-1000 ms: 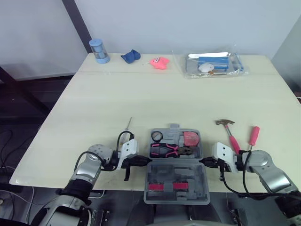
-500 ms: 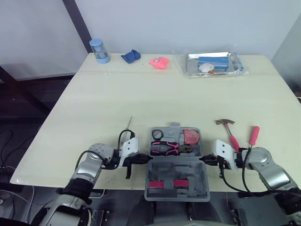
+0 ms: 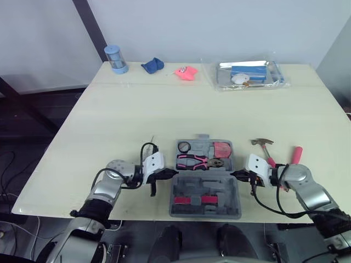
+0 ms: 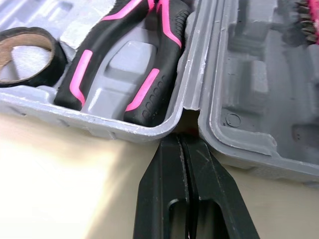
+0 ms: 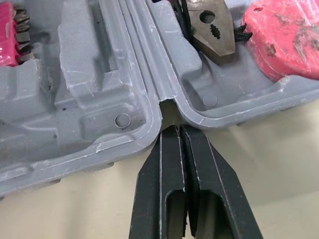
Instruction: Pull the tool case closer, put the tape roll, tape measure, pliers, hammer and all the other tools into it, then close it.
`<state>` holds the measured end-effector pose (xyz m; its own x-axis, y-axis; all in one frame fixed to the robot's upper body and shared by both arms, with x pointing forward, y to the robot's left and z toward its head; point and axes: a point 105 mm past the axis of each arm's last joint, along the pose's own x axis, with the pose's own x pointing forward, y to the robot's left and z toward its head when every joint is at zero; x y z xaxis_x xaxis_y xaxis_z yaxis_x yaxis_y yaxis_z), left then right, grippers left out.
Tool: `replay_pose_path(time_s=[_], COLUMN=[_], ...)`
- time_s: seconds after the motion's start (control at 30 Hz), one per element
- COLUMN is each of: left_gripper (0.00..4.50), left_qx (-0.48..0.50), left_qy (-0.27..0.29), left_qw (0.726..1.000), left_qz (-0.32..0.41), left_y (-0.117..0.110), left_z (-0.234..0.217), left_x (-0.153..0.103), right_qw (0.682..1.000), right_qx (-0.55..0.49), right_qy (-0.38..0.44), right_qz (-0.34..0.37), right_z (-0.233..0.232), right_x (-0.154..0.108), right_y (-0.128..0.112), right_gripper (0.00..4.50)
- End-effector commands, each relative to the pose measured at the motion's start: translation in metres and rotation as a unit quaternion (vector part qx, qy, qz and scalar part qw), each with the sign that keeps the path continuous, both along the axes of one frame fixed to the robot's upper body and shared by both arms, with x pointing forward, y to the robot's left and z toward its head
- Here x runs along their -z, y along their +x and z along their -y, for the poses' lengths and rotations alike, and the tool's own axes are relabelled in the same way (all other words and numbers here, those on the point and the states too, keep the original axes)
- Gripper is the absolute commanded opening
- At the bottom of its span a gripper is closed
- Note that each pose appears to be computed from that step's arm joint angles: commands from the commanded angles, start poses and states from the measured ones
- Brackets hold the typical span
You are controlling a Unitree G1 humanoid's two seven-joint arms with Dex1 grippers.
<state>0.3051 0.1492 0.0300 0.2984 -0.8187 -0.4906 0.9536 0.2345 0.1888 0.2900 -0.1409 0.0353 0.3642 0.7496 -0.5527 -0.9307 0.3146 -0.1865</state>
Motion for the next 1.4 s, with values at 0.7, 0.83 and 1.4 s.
replay_pose_path(time_s=[0.7,0.83,1.4], left_gripper=[0.02,0.02,0.02], left_qx=[-0.012,-0.014,-0.017], left_qy=[0.007,0.007,0.011], left_qw=[1.000,1.000,1.000], left_qz=[0.021,0.019,0.016], left_y=[0.013,0.013,0.012], left_z=[0.008,0.008,0.004], left_x=[0.000,0.001,0.002], right_qw=[0.998,0.997,0.997], right_qx=[-0.006,-0.005,-0.002], right_qy=[0.029,0.033,0.038], right_qz=[0.060,0.065,0.073], right_z=[-0.016,-0.018,-0.020], right_x=[-0.019,-0.020,-0.019], right_y=[0.017,0.018,0.020], right_gripper=[0.08,0.08,0.08])
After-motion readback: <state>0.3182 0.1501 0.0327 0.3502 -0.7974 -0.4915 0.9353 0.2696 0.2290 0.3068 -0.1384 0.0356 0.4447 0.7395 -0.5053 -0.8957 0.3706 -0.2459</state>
